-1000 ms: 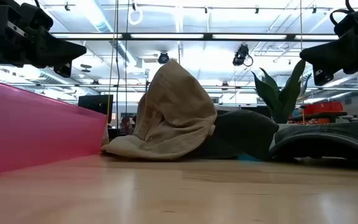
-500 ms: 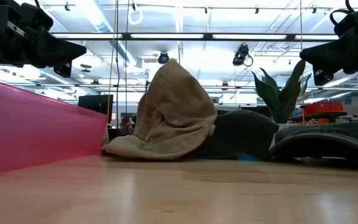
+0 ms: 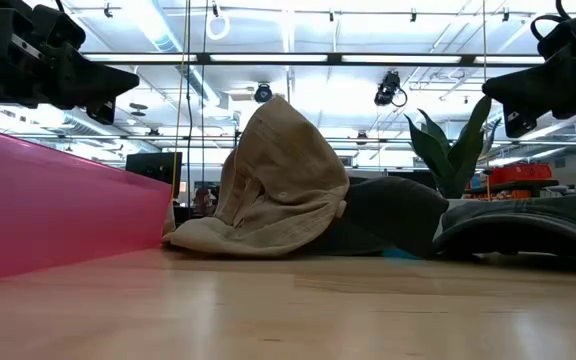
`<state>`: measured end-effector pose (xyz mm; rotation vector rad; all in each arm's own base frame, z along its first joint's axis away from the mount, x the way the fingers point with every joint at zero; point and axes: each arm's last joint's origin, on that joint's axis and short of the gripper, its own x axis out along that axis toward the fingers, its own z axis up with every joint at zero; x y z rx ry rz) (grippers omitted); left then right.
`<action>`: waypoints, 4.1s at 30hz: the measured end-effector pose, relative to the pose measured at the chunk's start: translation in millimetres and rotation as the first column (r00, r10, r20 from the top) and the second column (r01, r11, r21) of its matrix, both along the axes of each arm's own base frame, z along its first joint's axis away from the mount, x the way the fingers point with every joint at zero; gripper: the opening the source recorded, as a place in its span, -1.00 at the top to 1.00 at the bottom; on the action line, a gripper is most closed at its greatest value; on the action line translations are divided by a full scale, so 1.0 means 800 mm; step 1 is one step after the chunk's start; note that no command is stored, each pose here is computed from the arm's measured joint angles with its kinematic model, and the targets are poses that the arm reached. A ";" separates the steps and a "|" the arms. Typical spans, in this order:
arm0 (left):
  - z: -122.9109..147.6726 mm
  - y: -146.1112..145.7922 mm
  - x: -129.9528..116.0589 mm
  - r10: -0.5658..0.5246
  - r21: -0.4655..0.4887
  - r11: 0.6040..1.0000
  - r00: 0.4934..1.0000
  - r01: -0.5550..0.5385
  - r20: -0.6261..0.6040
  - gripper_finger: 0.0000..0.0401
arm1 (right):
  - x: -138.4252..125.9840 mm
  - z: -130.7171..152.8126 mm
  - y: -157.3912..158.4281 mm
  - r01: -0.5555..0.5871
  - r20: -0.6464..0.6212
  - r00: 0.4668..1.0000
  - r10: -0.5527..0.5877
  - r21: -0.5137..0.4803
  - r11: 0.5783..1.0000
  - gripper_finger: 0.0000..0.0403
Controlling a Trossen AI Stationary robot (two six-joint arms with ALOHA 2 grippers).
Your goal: Pick & Place hat
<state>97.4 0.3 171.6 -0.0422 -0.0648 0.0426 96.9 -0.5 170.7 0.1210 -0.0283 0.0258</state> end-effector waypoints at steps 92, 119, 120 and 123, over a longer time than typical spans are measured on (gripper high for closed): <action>0.279 0.021 -0.021 0.465 -0.028 0.885 0.885 -0.466 -0.011 0.99 | 0.085 0.340 -0.013 0.271 0.292 0.904 -0.313 0.177 0.946 0.82; 0.364 0.026 0.081 0.410 -0.043 0.829 0.657 -0.558 -0.633 0.99 | 0.109 0.302 -0.009 0.194 -0.008 0.980 -0.201 0.289 0.937 0.82; 0.362 0.027 0.082 0.409 -0.063 0.815 0.650 -0.576 -0.641 0.99 | 0.109 0.302 -0.009 0.195 -0.011 0.980 -0.200 0.286 0.938 0.82; 0.359 0.025 0.084 0.350 -0.147 0.802 0.656 -0.578 -0.669 0.99 | 0.109 0.301 -0.009 0.191 -0.015 0.981 -0.194 0.281 0.941 0.82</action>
